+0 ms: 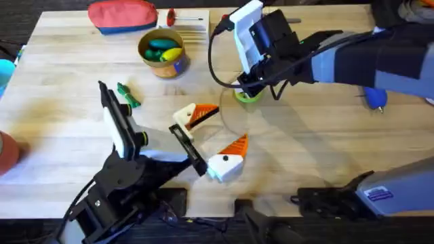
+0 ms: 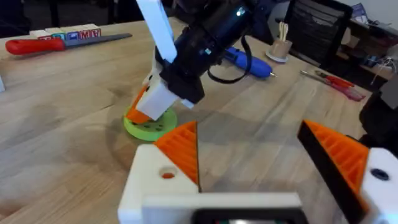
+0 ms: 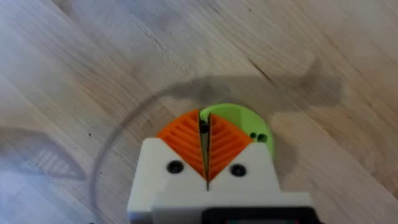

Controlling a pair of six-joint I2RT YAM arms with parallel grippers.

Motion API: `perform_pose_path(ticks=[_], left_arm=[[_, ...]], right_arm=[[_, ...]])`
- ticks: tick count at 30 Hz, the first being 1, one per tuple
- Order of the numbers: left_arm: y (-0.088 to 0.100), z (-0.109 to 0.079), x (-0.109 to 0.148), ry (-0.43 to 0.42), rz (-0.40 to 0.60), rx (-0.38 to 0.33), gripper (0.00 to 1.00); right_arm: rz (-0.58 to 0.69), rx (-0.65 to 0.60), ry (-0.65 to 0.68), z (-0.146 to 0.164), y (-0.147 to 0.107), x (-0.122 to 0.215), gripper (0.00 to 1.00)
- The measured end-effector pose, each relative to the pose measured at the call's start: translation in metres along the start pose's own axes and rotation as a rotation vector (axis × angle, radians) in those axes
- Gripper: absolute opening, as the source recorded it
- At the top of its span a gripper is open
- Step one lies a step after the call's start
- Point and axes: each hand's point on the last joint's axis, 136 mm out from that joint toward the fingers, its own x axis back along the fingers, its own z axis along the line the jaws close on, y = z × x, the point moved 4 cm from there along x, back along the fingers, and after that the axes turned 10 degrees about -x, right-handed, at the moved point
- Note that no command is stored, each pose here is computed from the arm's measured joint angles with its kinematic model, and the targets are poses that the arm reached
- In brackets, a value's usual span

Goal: Pick up the gripper from the table and insert it into the empty holder that is missing its gripper. Then pick up a screw, insert it into the mounting hole, and use the screwdriver to tighten it. Finally, clean up the table by picking up the vegetable and placing it into the bucket.

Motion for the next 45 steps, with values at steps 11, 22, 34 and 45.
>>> perform_pose_path(ticks=[11,22,34,45], left_arm=[[0.0,0.0,0.0,0.0,0.0,0.0,0.987],[0.0,0.0,0.0,0.0,0.0,0.0,0.987],[0.0,0.0,0.0,0.0,0.0,-0.037,0.987],[0.0,0.0,0.0,0.0,0.0,-0.124,0.986]], right_arm=[[-0.096,0.01,0.001,0.006,0.017,0.058,0.004],[-0.046,0.007,0.044,0.024,0.036,0.131,0.004],[-0.091,0.187,0.241,0.109,0.053,0.18,0.004],[-0.07,0.261,0.353,0.146,0.041,0.184,0.004]])
